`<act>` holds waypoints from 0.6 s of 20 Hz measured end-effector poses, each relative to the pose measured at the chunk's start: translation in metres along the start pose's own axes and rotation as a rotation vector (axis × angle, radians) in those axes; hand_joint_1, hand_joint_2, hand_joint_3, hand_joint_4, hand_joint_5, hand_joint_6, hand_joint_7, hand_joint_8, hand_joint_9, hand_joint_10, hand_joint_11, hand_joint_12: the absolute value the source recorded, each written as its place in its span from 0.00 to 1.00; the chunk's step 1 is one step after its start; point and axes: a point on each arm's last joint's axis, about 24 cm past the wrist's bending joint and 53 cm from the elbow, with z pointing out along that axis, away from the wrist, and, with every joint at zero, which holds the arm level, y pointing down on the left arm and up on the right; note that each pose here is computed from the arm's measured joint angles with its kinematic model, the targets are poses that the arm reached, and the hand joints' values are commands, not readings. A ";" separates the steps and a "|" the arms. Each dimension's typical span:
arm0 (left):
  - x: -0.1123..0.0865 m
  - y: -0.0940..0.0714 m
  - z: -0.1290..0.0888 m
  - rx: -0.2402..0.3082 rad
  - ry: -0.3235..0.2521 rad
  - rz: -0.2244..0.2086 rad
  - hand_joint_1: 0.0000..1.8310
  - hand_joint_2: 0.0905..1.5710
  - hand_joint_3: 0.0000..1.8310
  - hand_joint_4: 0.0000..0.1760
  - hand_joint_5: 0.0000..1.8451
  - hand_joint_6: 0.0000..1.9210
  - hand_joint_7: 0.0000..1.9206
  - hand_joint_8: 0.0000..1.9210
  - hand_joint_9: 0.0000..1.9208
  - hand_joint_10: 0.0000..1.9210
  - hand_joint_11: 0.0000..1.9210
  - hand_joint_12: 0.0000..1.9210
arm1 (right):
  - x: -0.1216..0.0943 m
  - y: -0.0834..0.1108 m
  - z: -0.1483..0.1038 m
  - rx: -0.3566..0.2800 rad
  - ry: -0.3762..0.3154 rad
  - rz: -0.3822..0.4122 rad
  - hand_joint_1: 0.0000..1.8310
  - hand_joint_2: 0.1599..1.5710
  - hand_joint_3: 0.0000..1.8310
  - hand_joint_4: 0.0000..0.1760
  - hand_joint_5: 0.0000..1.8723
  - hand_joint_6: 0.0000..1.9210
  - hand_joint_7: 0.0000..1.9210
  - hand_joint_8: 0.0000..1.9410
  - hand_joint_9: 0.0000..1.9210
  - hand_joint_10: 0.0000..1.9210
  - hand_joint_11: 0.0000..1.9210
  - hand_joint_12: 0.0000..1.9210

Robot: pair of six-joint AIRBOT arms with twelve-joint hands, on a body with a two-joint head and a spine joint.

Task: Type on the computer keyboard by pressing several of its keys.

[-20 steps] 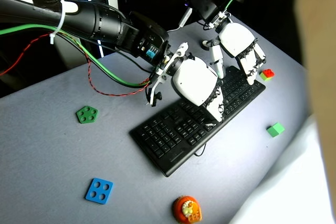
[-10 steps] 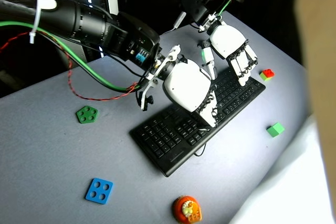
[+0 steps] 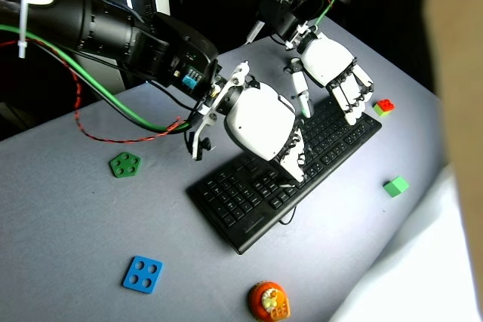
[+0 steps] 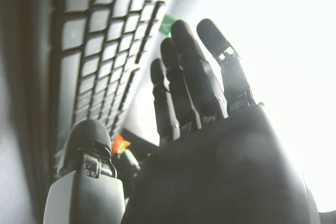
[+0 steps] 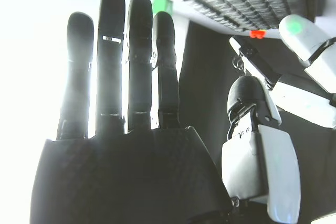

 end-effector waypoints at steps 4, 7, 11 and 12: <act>0.001 -0.001 0.001 0.007 -0.005 0.003 0.34 0.72 0.00 0.15 0.21 0.00 0.26 0.00 0.27 0.00 0.01 0.62 | 0.003 0.003 -0.004 -0.019 0.024 -0.005 0.00 0.71 0.00 0.00 0.38 0.01 0.44 0.00 0.35 0.32 0.14 0.82; 0.002 0.000 0.000 0.011 -0.007 0.012 0.43 0.71 0.00 0.11 0.21 0.00 0.26 0.00 0.27 0.00 0.01 0.62 | 0.005 0.006 -0.005 -0.044 0.043 -0.021 0.00 0.71 0.00 0.00 0.39 0.01 0.44 0.00 0.35 0.32 0.14 0.82; 0.001 0.000 -0.001 0.012 -0.015 0.006 0.55 0.70 0.00 0.23 0.20 0.00 0.25 0.00 0.26 0.00 0.00 0.62 | 0.008 0.010 -0.009 -0.066 0.062 -0.035 0.00 0.72 0.00 0.00 0.39 0.01 0.45 0.01 0.35 0.32 0.14 0.82; 0.001 0.000 -0.001 0.011 -0.017 0.006 0.58 0.69 0.00 0.21 0.20 0.00 0.24 0.00 0.26 0.00 0.00 0.62 | 0.007 0.009 -0.010 -0.065 0.062 -0.038 0.00 0.72 0.00 0.00 0.39 0.01 0.45 0.01 0.35 0.32 0.14 0.81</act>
